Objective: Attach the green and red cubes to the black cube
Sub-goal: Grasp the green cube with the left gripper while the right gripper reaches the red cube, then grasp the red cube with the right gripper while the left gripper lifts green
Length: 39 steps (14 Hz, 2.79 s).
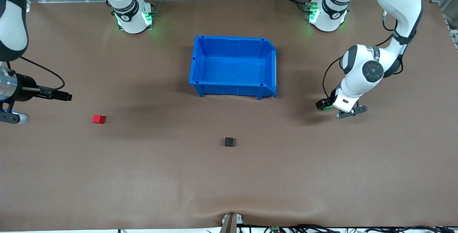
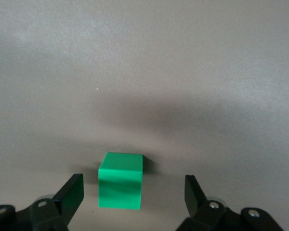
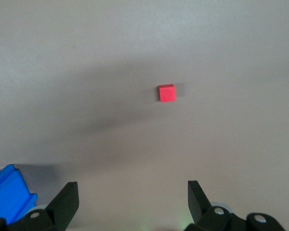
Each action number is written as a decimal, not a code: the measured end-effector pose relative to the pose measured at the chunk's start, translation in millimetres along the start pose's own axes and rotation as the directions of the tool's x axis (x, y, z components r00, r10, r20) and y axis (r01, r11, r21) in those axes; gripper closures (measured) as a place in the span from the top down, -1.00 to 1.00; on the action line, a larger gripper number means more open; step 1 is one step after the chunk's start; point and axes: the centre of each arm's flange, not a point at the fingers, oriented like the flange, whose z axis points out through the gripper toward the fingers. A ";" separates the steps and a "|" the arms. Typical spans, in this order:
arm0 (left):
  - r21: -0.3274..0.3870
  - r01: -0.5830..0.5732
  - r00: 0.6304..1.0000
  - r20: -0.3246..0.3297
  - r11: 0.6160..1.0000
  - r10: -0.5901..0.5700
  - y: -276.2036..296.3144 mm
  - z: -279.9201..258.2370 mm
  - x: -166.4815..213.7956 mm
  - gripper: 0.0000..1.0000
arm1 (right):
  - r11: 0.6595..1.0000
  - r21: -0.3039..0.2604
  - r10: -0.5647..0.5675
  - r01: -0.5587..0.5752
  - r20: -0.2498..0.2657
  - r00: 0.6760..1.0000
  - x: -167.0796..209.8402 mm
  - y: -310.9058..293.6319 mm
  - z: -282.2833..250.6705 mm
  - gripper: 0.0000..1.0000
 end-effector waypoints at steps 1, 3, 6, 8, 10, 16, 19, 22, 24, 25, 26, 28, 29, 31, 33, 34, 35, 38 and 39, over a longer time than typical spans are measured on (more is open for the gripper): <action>0.001 0.001 1.000 0.005 1.000 -0.001 -0.7 2.5 -0.4 0.74 | 1.000 -0.004 0.001 -0.001 0.033 0.999 2.1 0.0 9.3 1.00; 0.004 0.005 1.000 0.013 1.000 -0.005 -2.9 6.9 -0.7 0.72 | 1.000 -0.009 0.002 -0.001 0.072 0.997 4.9 -0.1 20.6 1.00; 0.005 0.019 1.000 0.020 1.000 -0.019 -9.4 11.0 1.7 0.59 | 1.000 -0.010 0.002 -0.001 0.078 0.997 6.6 -0.2 23.9 1.00; 0.006 0.022 1.000 0.023 1.000 -0.022 -10.7 12.6 2.3 0.52 | 1.000 -0.010 0.002 -0.001 0.079 0.997 6.8 -0.2 24.4 1.00; 0.007 0.020 0.999 0.025 1.000 -0.020 -10.7 13.8 2.0 0.41 | 1.000 -0.011 0.002 -0.001 0.087 0.996 9.8 -0.4 29.7 1.00; 0.006 0.021 1.000 0.021 1.000 -0.021 -10.9 13.1 4.5 0.17 | 1.000 -0.021 0.001 0.000 0.043 0.999 47.8 -3.6 70.7 1.00; 0.006 0.023 1.000 0.021 1.000 -0.023 -11.4 13.8 5.8 0.07 | 0.999 -0.054 -0.008 0.009 0.014 1.000 90.3 -6.0 137.1 1.00; 0.005 0.024 0.999 0.020 1.000 -0.024 -11.1 14.4 7.8 0.05 | 0.995 -0.096 -0.023 0.032 0.092 0.996 110.7 -1.3 209.0 1.00; 0.004 0.025 1.000 0.019 1.000 -0.025 -10.8 14.2 9.4 -0.16 | 0.990 -0.133 -0.024 0.039 0.112 0.993 117.5 12.8 231.9 1.00; 0.003 0.026 0.999 0.018 1.000 -0.026 -11.2 14.3 10.0 -0.16 | 0.990 -0.135 -0.023 0.039 0.117 0.993 119.2 18.3 239.3 1.00; 0.003 0.029 0.999 0.018 1.000 -0.029 -12.5 14.2 10.9 -0.22 | 0.990 -0.135 -0.023 0.040 0.120 0.992 119.9 21.0 245.9 1.00; 0.002 0.042 0.999 0.017 0.999 -0.042 -18.2 13.6 14.0 -0.21 | 0.990 -0.133 -0.025 0.040 0.113 0.993 119.2 22.8 258.3 0.93; 0.001 0.050 0.999 0.014 0.999 -0.050 -21.5 12.7 16.3 -0.21 | 0.990 -0.132 -0.026 0.040 0.107 0.994 118.5 24.5 265.6 0.84; -0.004 0.081 0.997 0.000 0.997 -0.081 -24.5 7.6 24.1 -0.21 | 0.991 -0.130 -0.022 0.037 0.117 0.993 114.9 29.0 279.0 0.74; -0.015 0.116 0.993 -0.020 0.993 -0.117 -20.1 -0.5 32.4 -0.21 | 0.991 -0.130 -0.021 0.038 0.131 0.991 111.4 30.0 288.3 0.28; -0.021 0.148 0.989 -0.026 0.989 -0.149 -15.8 -4.8 35.9 -0.21 | 0.991 -0.130 -0.021 0.039 0.136 0.990 110.4 30.7 291.5 0.19; -0.022 0.183 0.983 -0.025 0.983 -0.184 -10.5 -9.4 39.1 -0.21 | 0.991 -0.130 -0.022 0.040 0.140 0.990 109.7 31.2 293.7 0.19; -0.010 0.276 0.961 -0.014 0.961 -0.276 11.2 -30.0 52.3 -0.21 | 0.990 -0.131 -0.025 0.043 0.136 0.990 110.5 33.9 295.2 0.12; -0.014 0.313 0.949 -0.018 0.950 -0.313 21.1 -36.8 56.0 -0.21 | 0.990 -0.131 -0.026 0.044 0.136 0.990 110.7 35.1 295.7 0.11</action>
